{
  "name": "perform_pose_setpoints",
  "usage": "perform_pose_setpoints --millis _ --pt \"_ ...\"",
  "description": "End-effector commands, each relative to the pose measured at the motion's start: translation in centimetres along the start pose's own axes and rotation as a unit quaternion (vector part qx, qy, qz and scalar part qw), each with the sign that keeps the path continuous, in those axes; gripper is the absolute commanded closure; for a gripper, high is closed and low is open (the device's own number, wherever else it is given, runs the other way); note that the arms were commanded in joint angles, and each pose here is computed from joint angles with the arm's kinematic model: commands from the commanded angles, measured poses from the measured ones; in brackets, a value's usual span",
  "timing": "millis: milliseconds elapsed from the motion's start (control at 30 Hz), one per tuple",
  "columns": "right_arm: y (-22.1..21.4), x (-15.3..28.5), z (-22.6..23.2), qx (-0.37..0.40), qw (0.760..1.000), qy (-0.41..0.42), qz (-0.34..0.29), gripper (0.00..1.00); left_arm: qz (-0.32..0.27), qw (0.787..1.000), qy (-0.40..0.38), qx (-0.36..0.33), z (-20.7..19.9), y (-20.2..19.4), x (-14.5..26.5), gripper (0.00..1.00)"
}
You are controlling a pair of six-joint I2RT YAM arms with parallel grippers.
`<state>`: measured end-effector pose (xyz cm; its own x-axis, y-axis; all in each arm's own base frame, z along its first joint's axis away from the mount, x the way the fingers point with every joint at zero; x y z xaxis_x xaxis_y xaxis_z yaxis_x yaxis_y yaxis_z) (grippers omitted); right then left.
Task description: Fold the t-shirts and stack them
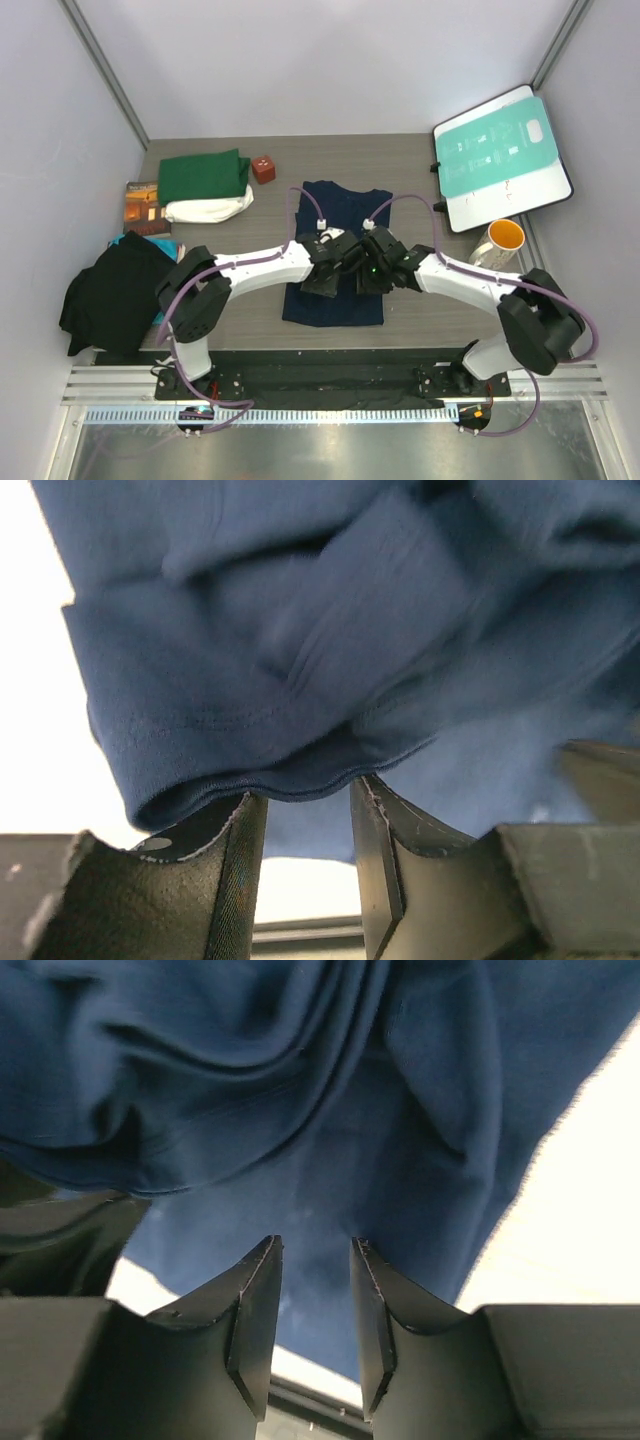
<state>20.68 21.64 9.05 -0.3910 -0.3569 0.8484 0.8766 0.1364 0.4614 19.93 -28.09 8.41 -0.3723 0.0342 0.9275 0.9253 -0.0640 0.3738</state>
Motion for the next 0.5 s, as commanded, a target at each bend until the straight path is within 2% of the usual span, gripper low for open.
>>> perform_pose_setpoints --millis 0,200,467 --pt "-0.4 -2.8 0.9 -0.012 1.0 0.021 -0.011 0.61 -0.045 0.999 -0.017 0.001 -1.2 2.8 -1.0 0.61" --pt "-2.2 -5.1 0.1 -0.004 1.0 -0.004 0.02 0.64 -0.057 0.998 0.01 0.018 0.3 4.7 -2.3 0.62" --pt "-3.1 -5.5 -1.1 -0.005 0.999 -0.033 0.022 0.64 -0.098 0.992 0.043 0.065 4.3 9.4 -1.6 0.63"
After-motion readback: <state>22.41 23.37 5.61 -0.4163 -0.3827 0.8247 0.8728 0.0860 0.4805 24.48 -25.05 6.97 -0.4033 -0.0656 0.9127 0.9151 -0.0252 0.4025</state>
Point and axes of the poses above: each gripper's point midway between its finger pads, its own x axis back along the fingers, its own z axis along the line the jaws close on, y = z × x, the point moved 4 cm from there along x, back along the fingers, and after that the axes turned 9 degrees about x, right-handed, at the moved point
